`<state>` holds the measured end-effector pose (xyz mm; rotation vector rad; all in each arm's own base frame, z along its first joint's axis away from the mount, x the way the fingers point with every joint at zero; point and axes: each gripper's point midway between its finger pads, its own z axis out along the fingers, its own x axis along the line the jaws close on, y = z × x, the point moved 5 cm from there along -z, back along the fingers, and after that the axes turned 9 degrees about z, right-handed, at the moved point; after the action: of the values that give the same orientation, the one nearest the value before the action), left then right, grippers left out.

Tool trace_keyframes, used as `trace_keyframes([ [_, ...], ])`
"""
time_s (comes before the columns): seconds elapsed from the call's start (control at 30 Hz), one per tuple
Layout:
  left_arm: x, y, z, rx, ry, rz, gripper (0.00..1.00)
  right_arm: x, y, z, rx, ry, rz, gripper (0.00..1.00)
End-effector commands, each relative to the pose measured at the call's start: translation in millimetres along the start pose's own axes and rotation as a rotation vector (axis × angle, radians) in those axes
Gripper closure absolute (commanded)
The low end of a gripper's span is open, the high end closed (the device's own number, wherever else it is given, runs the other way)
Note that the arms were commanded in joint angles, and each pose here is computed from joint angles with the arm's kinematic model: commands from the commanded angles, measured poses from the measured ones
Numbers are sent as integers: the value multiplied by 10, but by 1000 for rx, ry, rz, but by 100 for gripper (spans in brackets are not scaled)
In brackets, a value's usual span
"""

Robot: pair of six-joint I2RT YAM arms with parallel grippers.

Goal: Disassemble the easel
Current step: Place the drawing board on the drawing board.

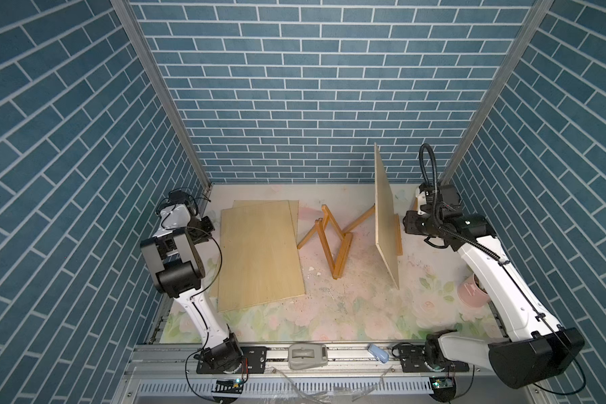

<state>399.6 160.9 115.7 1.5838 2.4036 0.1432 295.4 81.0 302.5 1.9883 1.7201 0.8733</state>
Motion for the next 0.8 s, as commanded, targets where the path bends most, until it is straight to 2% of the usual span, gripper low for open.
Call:
trace_keyframes([
  [0.0, 20, 69, 102, 22, 3, -23, 84, -19, 14, -34, -9, -26, -6, 55],
  [0.5, -189, 364, 491, 28, -48, -21, 84, 5, 108, 31, -4, -48, 37, 55],
  [0.77, -298, 485, 565, 23, -66, -12, 84, 3, 121, 34, -6, -54, 57, 55],
])
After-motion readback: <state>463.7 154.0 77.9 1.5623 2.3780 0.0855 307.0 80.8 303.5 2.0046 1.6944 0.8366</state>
